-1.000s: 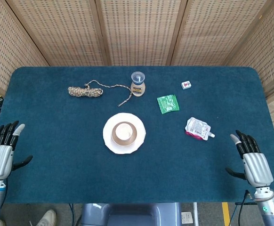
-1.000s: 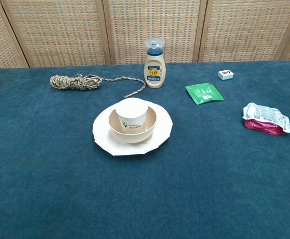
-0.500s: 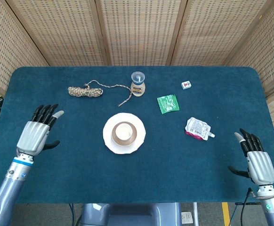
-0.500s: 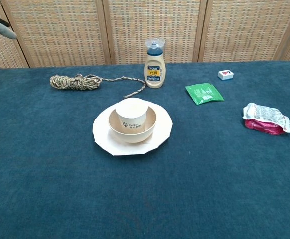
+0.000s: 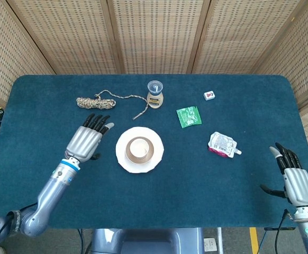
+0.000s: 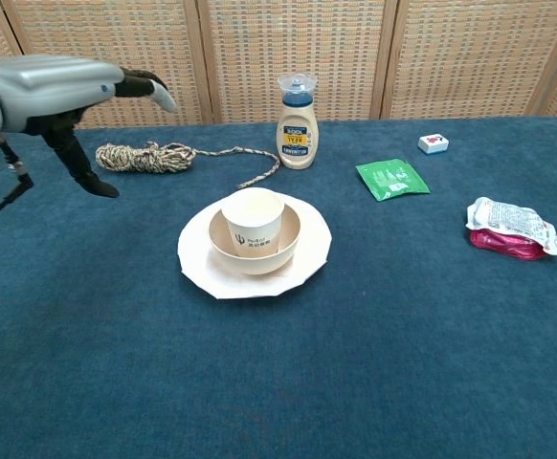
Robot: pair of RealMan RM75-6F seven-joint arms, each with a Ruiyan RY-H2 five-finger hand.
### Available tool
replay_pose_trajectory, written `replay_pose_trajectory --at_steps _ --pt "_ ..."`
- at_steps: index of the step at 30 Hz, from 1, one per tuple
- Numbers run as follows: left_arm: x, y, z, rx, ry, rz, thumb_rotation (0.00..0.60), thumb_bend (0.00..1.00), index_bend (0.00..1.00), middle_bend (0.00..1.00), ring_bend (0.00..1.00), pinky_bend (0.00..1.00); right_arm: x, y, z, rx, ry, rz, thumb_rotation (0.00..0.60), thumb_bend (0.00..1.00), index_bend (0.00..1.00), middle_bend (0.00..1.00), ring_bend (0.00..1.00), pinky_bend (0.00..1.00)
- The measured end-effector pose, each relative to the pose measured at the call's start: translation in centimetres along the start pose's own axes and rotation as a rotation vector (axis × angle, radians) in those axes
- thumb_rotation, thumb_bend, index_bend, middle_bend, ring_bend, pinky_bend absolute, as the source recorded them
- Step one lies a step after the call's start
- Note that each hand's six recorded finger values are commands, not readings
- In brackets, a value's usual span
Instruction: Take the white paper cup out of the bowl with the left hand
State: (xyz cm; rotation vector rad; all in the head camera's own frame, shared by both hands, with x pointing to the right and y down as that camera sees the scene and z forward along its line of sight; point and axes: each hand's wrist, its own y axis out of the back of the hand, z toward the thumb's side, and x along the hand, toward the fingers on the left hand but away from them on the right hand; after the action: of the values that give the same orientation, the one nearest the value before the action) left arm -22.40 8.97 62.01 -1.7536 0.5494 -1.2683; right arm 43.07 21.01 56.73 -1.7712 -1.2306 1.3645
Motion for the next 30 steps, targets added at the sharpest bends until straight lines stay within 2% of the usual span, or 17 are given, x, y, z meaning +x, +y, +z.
replay_pose_trajectory --at_steps 9,17,22,25,27,30 --pt "4.0 -1.9 5.8 0.046 -0.038 -0.083 0.6 0.18 0.18 0.0 0.0 0.0 -0.2 0.9 -0.8 -0.043 -0.018 -0.015 0.6 0.06 0.0 0.0 0.0 0.0" --pt "6.2 -2.8 8.5 0.091 -0.029 -0.113 0.6 0.18 0.19 0.0 0.0 0.0 -0.4 1.9 -1.4 -0.075 -0.03 -0.035 0.6 0.06 0.0 0.0 0.0 0.0" --pt "6.9 -3.0 9.5 0.099 -0.02 -0.13 0.6 0.22 0.2 0.0 0.0 0.0 -0.4 2.1 -1.6 -0.089 -0.031 -0.037 0.6 0.06 0.0 0.0 0.0 0.0" --pt "7.2 -3.2 9.8 0.102 -0.015 -0.142 0.6 0.29 0.26 0.0 0.0 0.0 -0.4 2.3 -1.6 -0.093 -0.029 -0.041 0.6 0.06 0.0 0.0 0.0 0.0" --pt "7.3 -3.3 10.1 0.099 -0.015 -0.15 0.6 0.34 0.34 0.0 0.0 0.0 -0.4 2.5 -1.7 -0.097 -0.028 -0.045 0.6 0.06 0.0 0.0 0.0 0.0" --pt "7.4 -3.4 10.5 0.091 -0.017 -0.155 0.6 0.37 0.43 0.0 0.0 0.0 -0.3 2.7 -1.7 -0.099 -0.027 -0.053 0.6 0.06 0.0 0.0 0.0 0.0"
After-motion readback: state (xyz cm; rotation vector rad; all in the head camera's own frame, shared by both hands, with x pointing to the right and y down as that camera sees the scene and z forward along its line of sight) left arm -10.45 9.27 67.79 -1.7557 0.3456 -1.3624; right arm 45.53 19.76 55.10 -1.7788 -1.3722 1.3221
